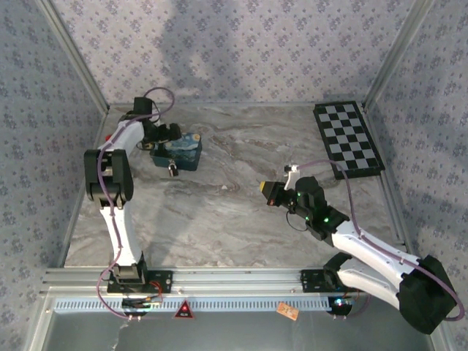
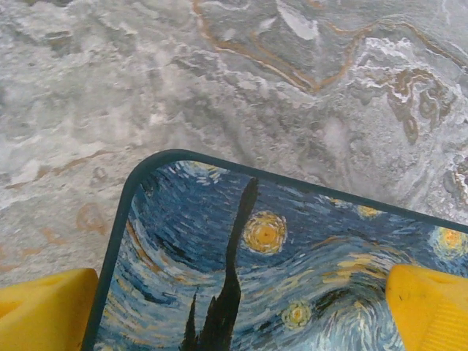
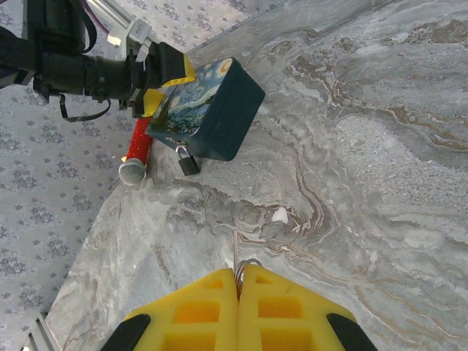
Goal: Unlock the padlock with the key
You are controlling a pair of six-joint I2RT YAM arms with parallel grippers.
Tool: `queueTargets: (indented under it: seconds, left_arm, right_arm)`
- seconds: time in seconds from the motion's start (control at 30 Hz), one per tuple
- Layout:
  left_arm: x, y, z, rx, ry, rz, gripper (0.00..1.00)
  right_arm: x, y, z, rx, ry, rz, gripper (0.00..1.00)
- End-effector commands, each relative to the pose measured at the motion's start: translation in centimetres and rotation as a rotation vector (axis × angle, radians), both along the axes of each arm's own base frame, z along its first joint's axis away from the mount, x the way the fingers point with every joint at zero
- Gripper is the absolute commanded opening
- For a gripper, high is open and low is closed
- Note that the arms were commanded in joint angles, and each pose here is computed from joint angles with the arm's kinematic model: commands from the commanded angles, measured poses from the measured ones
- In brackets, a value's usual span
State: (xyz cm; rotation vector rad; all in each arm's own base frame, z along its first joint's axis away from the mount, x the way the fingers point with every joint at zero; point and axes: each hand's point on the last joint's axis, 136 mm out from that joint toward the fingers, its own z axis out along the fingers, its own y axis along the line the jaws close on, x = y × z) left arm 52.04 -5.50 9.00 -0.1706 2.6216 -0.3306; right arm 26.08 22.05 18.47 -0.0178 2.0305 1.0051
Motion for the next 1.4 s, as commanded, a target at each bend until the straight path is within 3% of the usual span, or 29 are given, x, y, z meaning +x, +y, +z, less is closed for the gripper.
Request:
queueTargets:
  seconds: [0.0, 0.23, 0.57, 0.87, 1.03, 1.17, 1.37]
  left_arm:
    - [-1.8, -3.6, -1.9, 0.014, 0.088, -0.103, 0.98]
    - [-5.1, -7.1, -1.6, 0.132, 0.121, -0.088, 0.99]
    - [-10.1, -10.5, -0.5, 0.086, 0.110, 0.012, 1.00]
    - [-12.8, -8.2, 6.1, 0.056, -0.094, 0.058, 1.00]
    - [-17.2, -9.5, 8.2, -0.015, -0.193, -0.104, 1.00]
    - [-21.5, -10.7, 5.9, 0.062, -0.153, -0.229, 0.94]
    - [-23.6, -10.4, 2.7, 0.349, -0.098, -0.172, 0.85]
  right_arm:
    - [0.0, -0.3, -0.1, -0.012, 0.005, -0.018, 0.00]
    - [0.2, -2.2, -0.1, -0.044, -0.001, -0.083, 0.00]
    - [0.9, -5.1, 0.0, -0.029, 0.019, -0.174, 0.00]
    - [0.6, -5.2, -0.1, -0.008, 0.030, -0.160, 0.00]
    - [0.2, -4.8, -0.3, -0.009, 0.025, -0.132, 0.00]
    - [0.3, -4.7, -0.6, -0.011, 0.030, -0.127, 0.00]
    - [0.7, -4.0, -0.6, -0.003, 0.041, -0.109, 0.00]
